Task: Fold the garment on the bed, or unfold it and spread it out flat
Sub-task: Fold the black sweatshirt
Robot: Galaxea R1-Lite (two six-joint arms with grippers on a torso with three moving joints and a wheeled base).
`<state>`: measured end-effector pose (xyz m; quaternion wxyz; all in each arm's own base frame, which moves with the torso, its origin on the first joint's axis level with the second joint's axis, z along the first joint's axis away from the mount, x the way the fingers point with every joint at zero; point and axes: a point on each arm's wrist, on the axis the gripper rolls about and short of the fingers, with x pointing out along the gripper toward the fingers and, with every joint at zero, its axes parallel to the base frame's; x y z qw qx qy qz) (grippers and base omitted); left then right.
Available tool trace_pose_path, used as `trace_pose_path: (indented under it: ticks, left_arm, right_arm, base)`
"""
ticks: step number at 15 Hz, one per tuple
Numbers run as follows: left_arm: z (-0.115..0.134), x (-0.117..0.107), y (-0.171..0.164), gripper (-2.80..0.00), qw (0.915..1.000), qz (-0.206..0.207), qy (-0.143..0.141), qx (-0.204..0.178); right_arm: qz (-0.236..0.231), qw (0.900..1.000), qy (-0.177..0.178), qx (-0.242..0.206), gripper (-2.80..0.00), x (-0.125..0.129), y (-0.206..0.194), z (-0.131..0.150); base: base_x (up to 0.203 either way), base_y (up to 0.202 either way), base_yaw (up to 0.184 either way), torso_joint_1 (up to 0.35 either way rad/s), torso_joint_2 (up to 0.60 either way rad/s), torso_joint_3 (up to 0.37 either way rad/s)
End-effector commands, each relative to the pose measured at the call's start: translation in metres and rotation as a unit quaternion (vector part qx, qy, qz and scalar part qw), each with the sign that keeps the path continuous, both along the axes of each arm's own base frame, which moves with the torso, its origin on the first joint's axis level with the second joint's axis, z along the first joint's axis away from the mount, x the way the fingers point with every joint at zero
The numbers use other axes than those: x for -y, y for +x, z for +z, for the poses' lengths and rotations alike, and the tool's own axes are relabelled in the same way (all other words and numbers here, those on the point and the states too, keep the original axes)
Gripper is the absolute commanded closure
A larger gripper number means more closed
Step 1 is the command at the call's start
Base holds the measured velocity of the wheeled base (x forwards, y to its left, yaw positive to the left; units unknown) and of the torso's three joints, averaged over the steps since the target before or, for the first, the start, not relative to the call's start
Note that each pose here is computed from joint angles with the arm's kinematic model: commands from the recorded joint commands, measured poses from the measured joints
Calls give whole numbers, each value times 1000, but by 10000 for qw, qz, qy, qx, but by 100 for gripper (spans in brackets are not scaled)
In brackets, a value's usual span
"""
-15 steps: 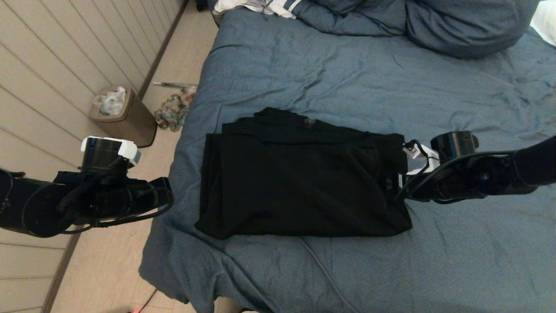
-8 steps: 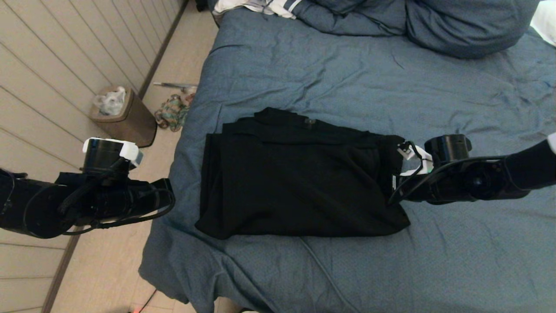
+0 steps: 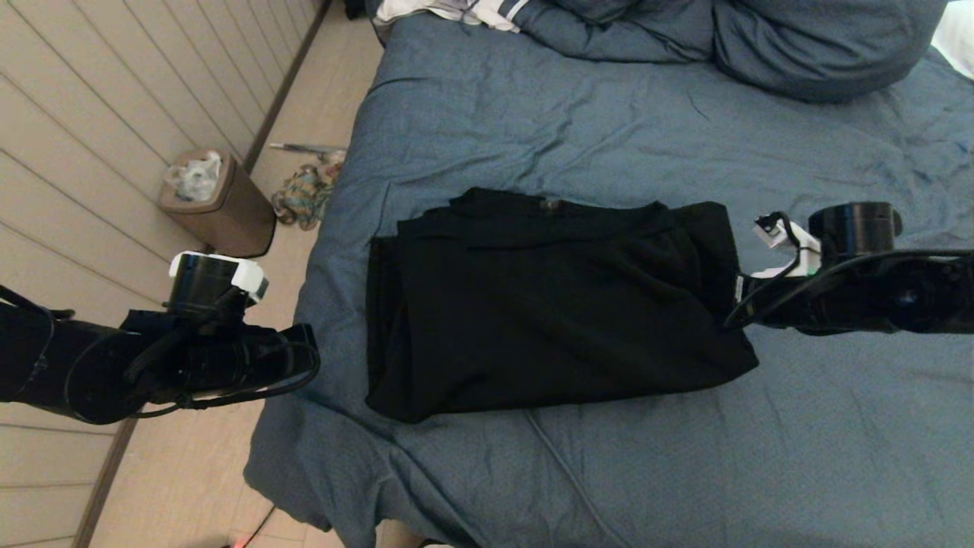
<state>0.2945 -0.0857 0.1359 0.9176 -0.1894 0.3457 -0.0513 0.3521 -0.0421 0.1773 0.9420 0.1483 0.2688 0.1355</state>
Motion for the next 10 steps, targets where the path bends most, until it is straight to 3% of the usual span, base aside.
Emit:
trace_pose_path:
  ticks: [1,8,10]
  left_arm:
    - [-4,1,3,0,10000,9,3,-48]
    - [-7,3,4,0,9999,12,1,-113]
    - [-6,5,2,0,10000,-16,1,-97]
  right_arm:
    - [-263,9995,-29,147,0,19,-7,10]
    - [-1493,9870,-473,355,0,123,-50,17]
    - [-1506,9860,-444,570,0,133,-65,37]
  base:
    - [0,0,0,0,0,0]
    - [0,0,0,0,0,0]
    - [0,0,0,0,0,0]
